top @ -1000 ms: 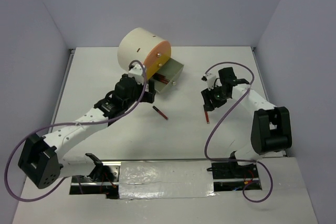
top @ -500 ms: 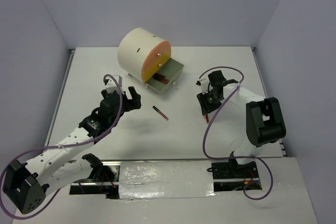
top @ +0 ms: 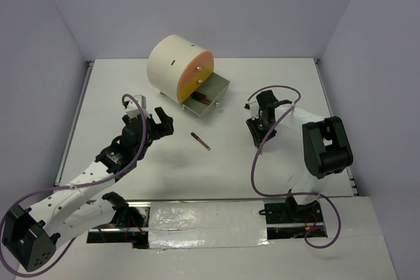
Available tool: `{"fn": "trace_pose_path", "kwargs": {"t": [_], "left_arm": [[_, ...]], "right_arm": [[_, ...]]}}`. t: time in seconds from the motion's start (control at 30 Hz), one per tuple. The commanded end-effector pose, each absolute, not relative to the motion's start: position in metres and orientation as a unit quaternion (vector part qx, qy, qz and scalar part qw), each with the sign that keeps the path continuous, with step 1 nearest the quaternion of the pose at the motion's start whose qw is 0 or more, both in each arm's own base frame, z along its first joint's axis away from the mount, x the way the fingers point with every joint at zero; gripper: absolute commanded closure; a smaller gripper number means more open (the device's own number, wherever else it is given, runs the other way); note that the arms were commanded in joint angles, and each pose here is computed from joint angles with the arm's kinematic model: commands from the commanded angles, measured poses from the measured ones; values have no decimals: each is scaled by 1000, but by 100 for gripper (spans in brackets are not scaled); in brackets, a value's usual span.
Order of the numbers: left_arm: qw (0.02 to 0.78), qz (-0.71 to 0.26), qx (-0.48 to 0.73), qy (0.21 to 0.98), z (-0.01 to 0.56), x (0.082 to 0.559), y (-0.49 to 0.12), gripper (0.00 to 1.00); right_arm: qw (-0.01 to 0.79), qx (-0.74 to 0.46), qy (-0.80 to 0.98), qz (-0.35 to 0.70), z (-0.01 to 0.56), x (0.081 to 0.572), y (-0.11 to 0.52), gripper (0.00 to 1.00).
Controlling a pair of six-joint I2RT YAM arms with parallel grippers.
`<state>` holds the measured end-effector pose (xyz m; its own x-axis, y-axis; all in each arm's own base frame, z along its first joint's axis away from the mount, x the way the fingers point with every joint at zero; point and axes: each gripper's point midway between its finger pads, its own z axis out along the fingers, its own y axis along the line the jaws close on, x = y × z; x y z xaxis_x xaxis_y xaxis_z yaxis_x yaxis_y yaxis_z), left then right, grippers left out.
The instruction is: Organize the makeup
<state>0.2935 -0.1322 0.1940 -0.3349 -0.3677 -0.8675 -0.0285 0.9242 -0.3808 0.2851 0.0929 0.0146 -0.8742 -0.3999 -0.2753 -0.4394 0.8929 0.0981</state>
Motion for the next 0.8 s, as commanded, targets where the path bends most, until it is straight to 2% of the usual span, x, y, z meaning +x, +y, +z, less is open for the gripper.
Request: {"fn": "trace_pose_path", "kwargs": {"t": [0.0, 0.2, 0.33, 0.53, 0.6, 0.77], "left_arm": [[571, -163, -143, 792, 202, 297, -131, 1], [565, -164, -147, 795, 200, 298, -132, 1], [563, -164, -148, 796, 199, 299, -132, 1], [560, -165, -147, 798, 197, 299, -133, 1], [559, -166, -147, 799, 195, 300, -134, 1], [553, -171, -144, 802, 192, 301, -137, 1]], "right_arm": [[130, -218, 965, 62, 9, 289, 93, 57], [126, -231, 965, 28, 3, 287, 86, 58], [123, -235, 964, 15, 0, 287, 82, 63], [120, -243, 962, 13, -2, 287, 81, 80], [122, -248, 961, 12, -1, 289, 81, 83], [164, -273, 948, 29, 23, 307, 91, 93]]}}
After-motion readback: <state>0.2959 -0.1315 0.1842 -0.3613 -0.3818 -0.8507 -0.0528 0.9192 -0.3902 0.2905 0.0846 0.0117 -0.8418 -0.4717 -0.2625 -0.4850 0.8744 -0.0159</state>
